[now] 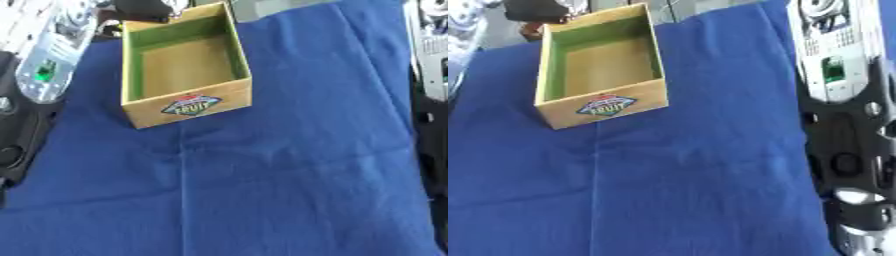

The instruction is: Pick up objects on the table and place them in the box.

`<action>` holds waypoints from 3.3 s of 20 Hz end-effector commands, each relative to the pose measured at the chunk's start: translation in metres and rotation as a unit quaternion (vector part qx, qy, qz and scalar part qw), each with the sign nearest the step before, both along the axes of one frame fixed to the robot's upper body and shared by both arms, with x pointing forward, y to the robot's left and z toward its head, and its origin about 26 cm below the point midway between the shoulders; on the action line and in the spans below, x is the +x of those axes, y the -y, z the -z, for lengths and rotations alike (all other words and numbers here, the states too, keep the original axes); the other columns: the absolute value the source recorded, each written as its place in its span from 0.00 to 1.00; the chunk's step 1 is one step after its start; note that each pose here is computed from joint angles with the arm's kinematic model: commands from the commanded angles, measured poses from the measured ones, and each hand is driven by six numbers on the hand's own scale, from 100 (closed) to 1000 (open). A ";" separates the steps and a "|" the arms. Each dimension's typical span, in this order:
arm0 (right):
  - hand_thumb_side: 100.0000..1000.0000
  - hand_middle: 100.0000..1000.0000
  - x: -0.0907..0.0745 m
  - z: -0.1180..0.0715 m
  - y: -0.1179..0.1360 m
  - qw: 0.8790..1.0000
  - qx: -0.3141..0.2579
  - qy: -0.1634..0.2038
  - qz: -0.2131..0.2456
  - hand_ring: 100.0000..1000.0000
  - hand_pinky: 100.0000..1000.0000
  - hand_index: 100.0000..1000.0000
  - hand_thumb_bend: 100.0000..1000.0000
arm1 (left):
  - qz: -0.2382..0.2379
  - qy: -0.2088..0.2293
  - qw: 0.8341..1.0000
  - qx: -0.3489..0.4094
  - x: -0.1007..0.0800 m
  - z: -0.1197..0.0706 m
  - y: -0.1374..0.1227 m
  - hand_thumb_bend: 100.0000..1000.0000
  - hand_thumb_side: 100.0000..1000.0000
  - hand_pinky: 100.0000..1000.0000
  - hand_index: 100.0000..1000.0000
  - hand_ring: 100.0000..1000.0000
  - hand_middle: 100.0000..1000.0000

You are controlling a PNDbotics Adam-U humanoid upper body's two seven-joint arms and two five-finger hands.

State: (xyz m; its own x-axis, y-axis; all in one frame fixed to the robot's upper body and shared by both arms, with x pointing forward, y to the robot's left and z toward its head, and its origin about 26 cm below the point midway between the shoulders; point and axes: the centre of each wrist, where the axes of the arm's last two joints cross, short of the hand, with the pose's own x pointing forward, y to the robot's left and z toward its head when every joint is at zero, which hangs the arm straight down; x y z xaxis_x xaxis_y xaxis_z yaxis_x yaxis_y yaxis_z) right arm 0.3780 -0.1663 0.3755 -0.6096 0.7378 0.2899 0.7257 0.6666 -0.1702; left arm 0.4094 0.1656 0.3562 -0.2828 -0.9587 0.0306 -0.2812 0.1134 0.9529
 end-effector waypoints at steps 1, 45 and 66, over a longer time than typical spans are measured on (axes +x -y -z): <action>0.66 0.62 -0.009 -0.017 -0.003 1.000 -0.007 0.029 -0.010 0.80 0.75 0.72 0.20 | -0.027 0.001 1.000 0.001 0.014 -0.003 -0.005 0.00 0.64 0.12 0.67 0.42 0.42; 0.63 0.62 -0.002 -0.014 -0.010 0.999 0.023 0.024 0.009 0.80 0.75 0.72 0.17 | -0.031 0.070 0.997 -0.014 0.051 0.011 -0.023 0.19 1.00 0.39 0.98 0.74 0.74; 0.74 0.63 0.035 -0.030 -0.001 0.998 -0.001 -0.047 0.032 0.81 0.76 0.73 0.26 | 0.076 0.051 0.969 -0.228 -0.035 0.112 -0.037 0.00 1.00 0.29 0.91 0.64 0.64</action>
